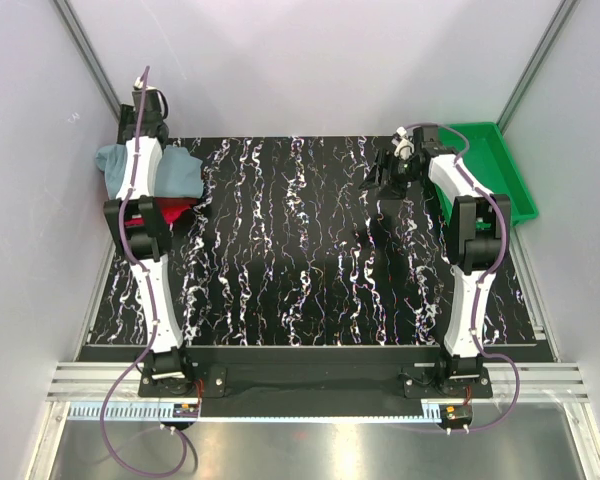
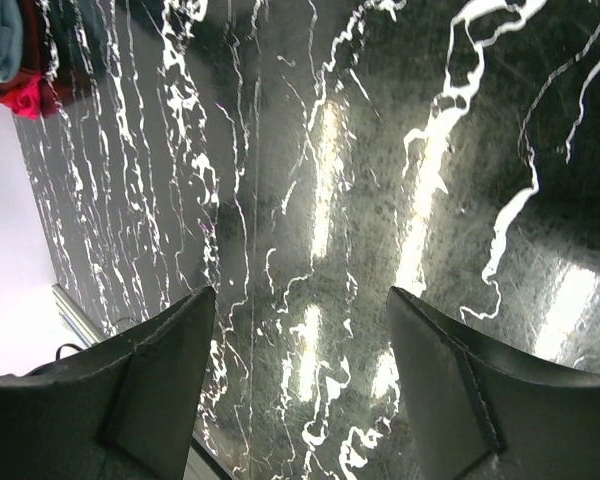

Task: Fold and stack the t-shirts
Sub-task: Neatly place the folded tshirt to the corner

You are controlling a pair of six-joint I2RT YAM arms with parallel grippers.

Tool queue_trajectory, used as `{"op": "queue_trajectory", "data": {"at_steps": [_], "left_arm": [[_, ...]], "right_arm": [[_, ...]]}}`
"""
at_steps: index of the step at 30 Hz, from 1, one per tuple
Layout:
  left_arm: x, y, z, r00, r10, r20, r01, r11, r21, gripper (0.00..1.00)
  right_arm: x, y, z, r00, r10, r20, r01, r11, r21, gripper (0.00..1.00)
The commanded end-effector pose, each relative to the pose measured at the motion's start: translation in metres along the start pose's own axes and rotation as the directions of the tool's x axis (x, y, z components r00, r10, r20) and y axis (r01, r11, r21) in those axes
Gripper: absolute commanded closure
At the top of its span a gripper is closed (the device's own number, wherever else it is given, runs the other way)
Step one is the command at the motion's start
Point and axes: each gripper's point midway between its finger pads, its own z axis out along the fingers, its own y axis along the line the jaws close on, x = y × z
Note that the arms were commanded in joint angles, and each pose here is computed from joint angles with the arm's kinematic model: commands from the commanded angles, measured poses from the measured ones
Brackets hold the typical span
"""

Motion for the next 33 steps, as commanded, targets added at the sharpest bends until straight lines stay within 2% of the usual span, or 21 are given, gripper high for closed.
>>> {"op": "queue_trajectory", "data": {"at_steps": [1,6,9,10,13,15,17,26,33], "left_arm": [[0.000,0.034,0.013,0.999,-0.041,0.012,0.042,0.996,-0.082,0.45],[0.016,0.041,0.023,0.998,-0.061,-0.025,0.060,0.996,-0.061,0.57],[0.023,0.042,0.028,0.996,-0.078,-0.038,0.076,0.996,-0.041,0.78],[0.025,0.042,0.028,0.996,-0.080,-0.043,0.079,0.996,-0.035,0.80],[0.028,0.035,0.029,0.995,-0.085,-0.055,0.085,0.996,0.011,0.72],[0.026,0.032,0.025,0.994,-0.096,-0.054,0.098,0.995,0.033,0.56],[0.020,0.033,0.022,0.993,-0.114,-0.040,0.116,0.992,0.047,0.47],[-0.010,0.027,0.000,0.973,-0.231,0.008,0.226,0.957,0.184,0.47],[0.003,0.009,0.014,0.966,-0.256,-0.035,0.256,0.932,0.259,0.57]], "right_arm": [[-0.006,0.022,-0.024,0.997,-0.056,0.047,0.056,0.998,0.010,0.23],[-0.001,0.022,-0.025,0.997,-0.061,0.041,0.060,0.998,0.022,0.23],[0.000,0.022,-0.024,0.997,-0.066,0.039,0.065,0.998,0.026,0.22],[0.000,0.022,-0.024,0.997,-0.066,0.039,0.065,0.998,0.026,0.22],[0.001,0.024,-0.023,0.997,-0.071,0.036,0.071,0.997,0.021,0.22],[0.002,0.025,-0.021,0.997,-0.075,0.034,0.074,0.997,0.018,0.22],[0.001,0.026,-0.022,0.996,-0.077,0.035,0.077,0.997,0.018,0.22],[0.007,0.030,-0.026,0.993,-0.113,0.024,0.111,0.993,0.050,0.22],[0.024,0.048,-0.026,0.978,-0.207,-0.014,0.207,0.975,0.082,0.21]]}}
